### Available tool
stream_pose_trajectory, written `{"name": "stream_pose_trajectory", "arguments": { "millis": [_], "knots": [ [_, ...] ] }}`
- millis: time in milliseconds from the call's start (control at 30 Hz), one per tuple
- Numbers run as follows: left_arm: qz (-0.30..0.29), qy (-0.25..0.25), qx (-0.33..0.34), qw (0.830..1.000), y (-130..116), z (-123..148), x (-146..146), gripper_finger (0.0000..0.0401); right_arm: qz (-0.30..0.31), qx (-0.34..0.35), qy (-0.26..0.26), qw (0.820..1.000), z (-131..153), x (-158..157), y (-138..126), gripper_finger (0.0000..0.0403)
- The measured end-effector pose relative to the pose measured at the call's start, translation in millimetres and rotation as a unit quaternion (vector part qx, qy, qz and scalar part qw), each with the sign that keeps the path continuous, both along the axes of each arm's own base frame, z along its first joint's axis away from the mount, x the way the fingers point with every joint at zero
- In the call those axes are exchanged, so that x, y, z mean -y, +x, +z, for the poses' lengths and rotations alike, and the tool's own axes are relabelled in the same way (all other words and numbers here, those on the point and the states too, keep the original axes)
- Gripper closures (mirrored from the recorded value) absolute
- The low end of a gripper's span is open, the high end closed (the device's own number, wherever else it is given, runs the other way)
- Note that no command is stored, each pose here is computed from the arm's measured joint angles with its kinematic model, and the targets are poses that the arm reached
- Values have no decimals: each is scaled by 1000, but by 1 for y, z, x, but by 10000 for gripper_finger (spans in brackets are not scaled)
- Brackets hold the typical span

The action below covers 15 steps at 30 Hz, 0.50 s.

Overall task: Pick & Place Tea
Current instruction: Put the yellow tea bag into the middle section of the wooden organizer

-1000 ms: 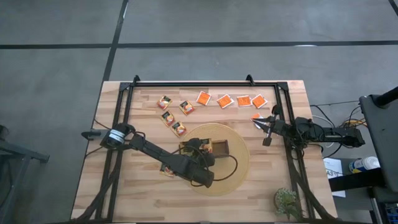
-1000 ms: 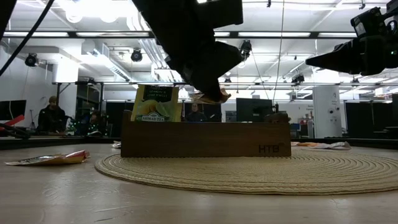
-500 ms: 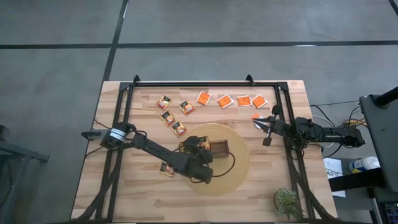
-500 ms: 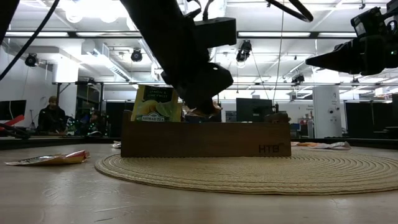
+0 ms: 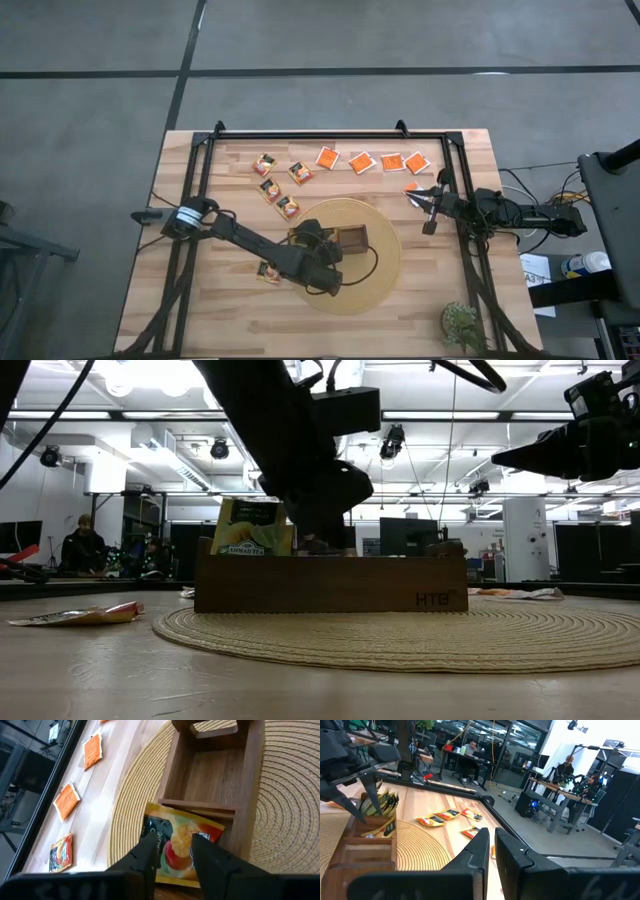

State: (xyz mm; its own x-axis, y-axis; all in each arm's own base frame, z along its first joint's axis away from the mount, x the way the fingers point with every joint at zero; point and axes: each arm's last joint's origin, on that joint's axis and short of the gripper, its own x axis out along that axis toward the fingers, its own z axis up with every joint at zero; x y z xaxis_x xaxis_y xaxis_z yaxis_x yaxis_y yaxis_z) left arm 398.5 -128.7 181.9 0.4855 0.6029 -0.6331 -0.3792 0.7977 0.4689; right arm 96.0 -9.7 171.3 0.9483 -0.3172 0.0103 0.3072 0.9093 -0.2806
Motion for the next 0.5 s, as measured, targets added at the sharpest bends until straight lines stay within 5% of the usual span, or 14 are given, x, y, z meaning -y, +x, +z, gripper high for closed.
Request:
{"name": "stream_pose_trajectory", "arguments": {
  "millis": [500],
  "knots": [
    [-9, 7, 68, 998, 6, 37, 21, 248, 0, 0, 0, 1000, 0, 0, 0, 376]
  ]
}}
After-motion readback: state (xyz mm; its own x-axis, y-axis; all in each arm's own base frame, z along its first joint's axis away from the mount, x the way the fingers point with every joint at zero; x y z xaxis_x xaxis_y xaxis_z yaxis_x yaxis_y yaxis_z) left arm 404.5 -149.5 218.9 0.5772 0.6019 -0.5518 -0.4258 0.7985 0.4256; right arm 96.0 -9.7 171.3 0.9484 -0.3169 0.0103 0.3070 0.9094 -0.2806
